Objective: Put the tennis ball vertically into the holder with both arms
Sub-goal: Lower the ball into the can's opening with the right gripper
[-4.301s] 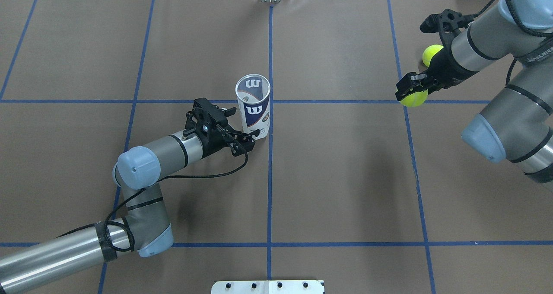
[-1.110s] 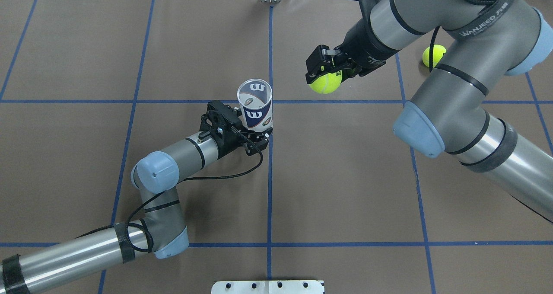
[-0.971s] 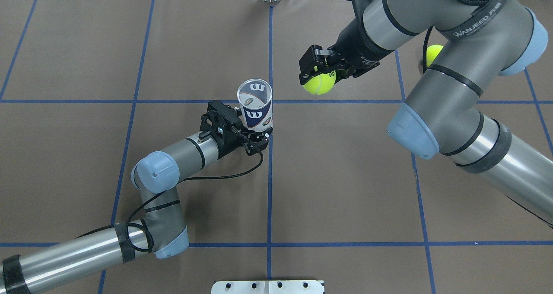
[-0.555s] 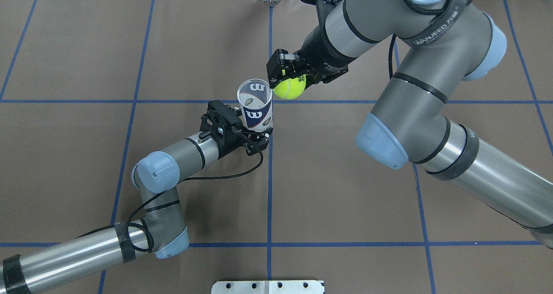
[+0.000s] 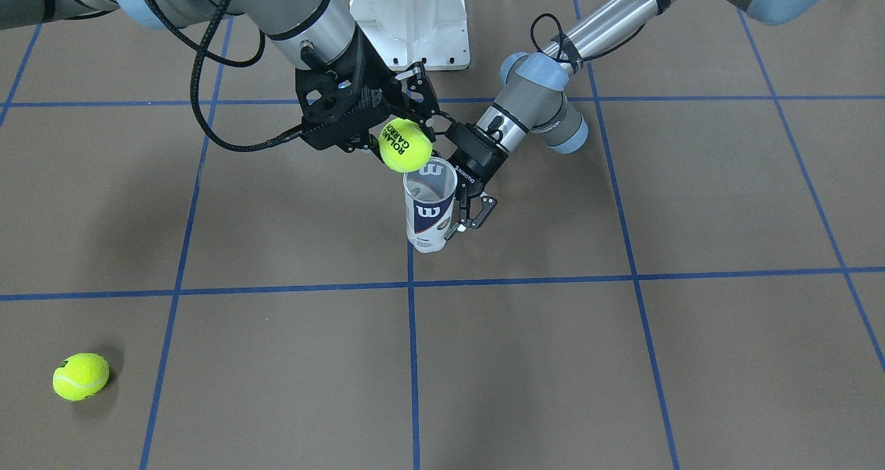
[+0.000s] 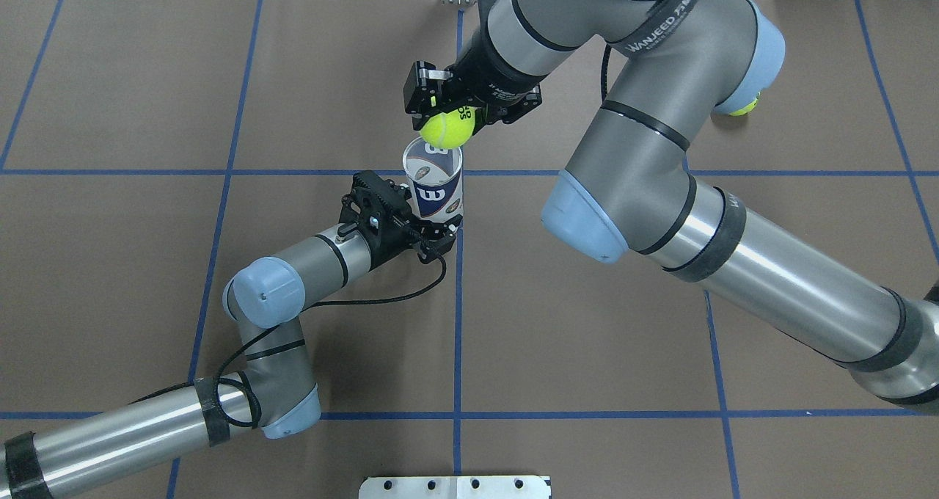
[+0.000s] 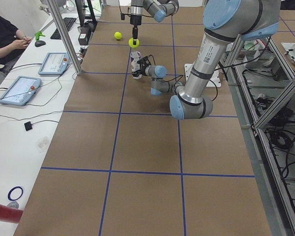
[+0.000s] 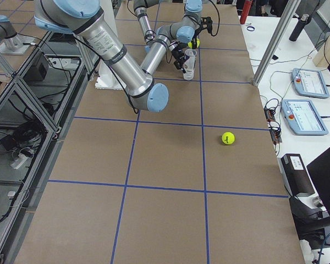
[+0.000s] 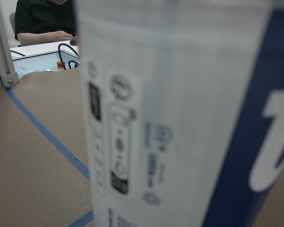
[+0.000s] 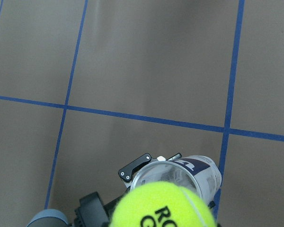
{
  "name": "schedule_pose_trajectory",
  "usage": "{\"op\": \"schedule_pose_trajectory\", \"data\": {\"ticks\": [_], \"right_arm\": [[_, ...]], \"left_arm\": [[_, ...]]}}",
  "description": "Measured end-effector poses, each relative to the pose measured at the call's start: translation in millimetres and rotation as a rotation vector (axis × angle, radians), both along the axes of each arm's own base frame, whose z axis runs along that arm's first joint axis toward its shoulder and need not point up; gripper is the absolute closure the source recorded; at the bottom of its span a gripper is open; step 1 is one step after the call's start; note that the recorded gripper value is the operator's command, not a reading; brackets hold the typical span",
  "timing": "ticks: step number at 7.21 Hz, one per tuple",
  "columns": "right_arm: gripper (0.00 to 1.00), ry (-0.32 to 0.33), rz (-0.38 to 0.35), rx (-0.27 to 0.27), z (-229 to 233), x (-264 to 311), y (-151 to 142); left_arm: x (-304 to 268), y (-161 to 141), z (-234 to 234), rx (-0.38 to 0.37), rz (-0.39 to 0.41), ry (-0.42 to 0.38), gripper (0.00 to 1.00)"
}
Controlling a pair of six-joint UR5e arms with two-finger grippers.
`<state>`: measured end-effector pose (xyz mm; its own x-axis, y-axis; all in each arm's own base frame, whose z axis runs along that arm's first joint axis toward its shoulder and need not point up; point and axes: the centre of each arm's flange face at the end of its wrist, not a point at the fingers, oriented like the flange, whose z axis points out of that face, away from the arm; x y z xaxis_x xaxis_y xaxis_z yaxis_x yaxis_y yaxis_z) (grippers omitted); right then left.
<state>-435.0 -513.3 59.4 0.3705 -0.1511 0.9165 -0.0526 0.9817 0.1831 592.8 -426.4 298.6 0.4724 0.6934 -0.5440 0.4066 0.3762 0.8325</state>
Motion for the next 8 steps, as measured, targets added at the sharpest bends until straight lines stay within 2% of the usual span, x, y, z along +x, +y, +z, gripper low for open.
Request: {"op": "schedule_pose_trajectory", "data": {"ticks": [3,8], "right_arm": [[1.00,0.023,0.020,-0.002,-10.7,-20.3,-15.3],[1.00,0.046,0.015,0.007,-4.9,-49.4,6.0]], "left_arm": [[0.7,0.3,1.0,-0.001,0.001,-0.001,0.20],[0.9,0.1,0.0,-0.002,0.001,0.001,0.20]]}}
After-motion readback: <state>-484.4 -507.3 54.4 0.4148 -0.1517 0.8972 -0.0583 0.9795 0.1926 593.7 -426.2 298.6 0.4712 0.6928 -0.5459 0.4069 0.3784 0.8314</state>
